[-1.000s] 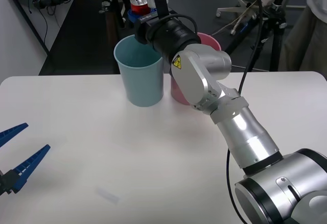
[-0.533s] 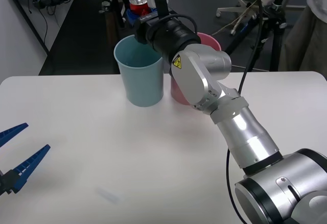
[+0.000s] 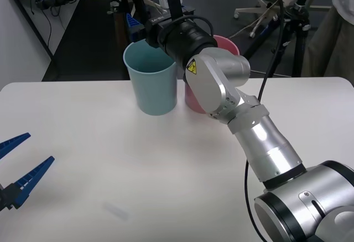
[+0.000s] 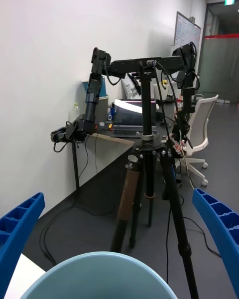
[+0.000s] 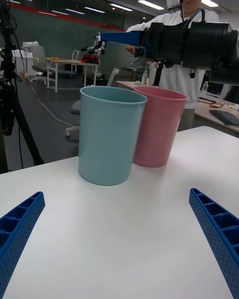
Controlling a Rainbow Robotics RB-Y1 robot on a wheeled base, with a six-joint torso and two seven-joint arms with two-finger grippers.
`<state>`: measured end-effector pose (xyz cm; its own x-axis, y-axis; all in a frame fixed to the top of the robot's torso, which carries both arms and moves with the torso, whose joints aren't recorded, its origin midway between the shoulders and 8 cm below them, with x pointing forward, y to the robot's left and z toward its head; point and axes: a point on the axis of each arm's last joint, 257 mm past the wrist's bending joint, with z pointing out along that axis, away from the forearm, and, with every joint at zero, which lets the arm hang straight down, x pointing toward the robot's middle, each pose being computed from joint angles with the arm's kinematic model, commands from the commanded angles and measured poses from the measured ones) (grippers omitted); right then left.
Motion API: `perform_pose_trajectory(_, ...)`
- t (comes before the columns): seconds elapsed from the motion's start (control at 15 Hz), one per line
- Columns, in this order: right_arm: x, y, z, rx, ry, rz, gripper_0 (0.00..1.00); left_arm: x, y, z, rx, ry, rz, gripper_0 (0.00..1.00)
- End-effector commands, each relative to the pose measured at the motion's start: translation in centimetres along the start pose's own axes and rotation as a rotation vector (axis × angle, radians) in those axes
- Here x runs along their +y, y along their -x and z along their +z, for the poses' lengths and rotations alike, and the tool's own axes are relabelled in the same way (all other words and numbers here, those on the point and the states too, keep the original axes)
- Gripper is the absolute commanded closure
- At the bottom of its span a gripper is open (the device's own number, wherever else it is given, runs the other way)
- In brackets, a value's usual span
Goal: Grasp the object on the table and drop it into the matching bin: aluminum can to the light blue bin, PET bottle to the pink bin.
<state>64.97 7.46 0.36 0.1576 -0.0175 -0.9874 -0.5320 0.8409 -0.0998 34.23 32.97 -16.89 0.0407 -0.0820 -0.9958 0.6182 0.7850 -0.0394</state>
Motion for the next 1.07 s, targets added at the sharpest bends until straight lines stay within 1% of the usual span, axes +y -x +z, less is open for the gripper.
perform_pose_trajectory(0.07, 0.0, 0.0, 0.0, 0.000, 0.000, 0.001, 0.00, 0.0, 0.0, 0.0, 0.000, 0.000, 0.000, 0.00)
perform_pose_trajectory(0.2, 0.0, -0.1, 0.0, 0.001, 0.000, 0.003, 0.00, 0.0, 0.0, 0.0, 0.000, 0.000, 0.000, 0.00)
perform_pose_trajectory(0.47, -0.1, -0.4, -0.4, 0.001, 0.002, 0.030, 0.00, 0.0, 0.0, 0.0, 0.000, 0.000, 0.000, 0.00)
perform_pose_trajectory(0.53, 0.2, -0.3, -0.9, 0.005, 0.016, 0.032, 0.00, 0.0, 0.0, 0.0, 0.000, 0.000, 0.000, 0.00)
perform_pose_trajectory(0.67, 1.4, 0.1, -2.5, 0.009, 0.063, 0.072, 0.00, 0.0, 0.0, 0.0, 0.000, 0.000, 0.000, 0.00)
perform_pose_trajectory(0.73, 1.9, 0.5, -3.4, 0.006, 0.084, 0.078, 0.00, 0.0, 0.0, 0.0, 0.000, 0.000, 0.000, 0.00)
perform_pose_trajectory(0.8, 2.1, 0.4, -4.6, 0.010, 0.107, 0.087, 0.00, 0.0, 0.0, 0.0, 0.000, 0.000, 0.000, 0.00)
perform_pose_trajectory(1.0, 1.2, -0.3, -8.6, 0.009, 0.155, 0.055, 0.00, 0.0, 0.0, 0.0, 0.000, 0.000, 0.000, 0.00)
perform_pose_trajectory(1.07, 0.6, -0.5, -10.4, 0.009, 0.172, 0.037, 0.00, 0.0, 0.0, 0.0, 0.000, 0.000, 0.000, 0.00)
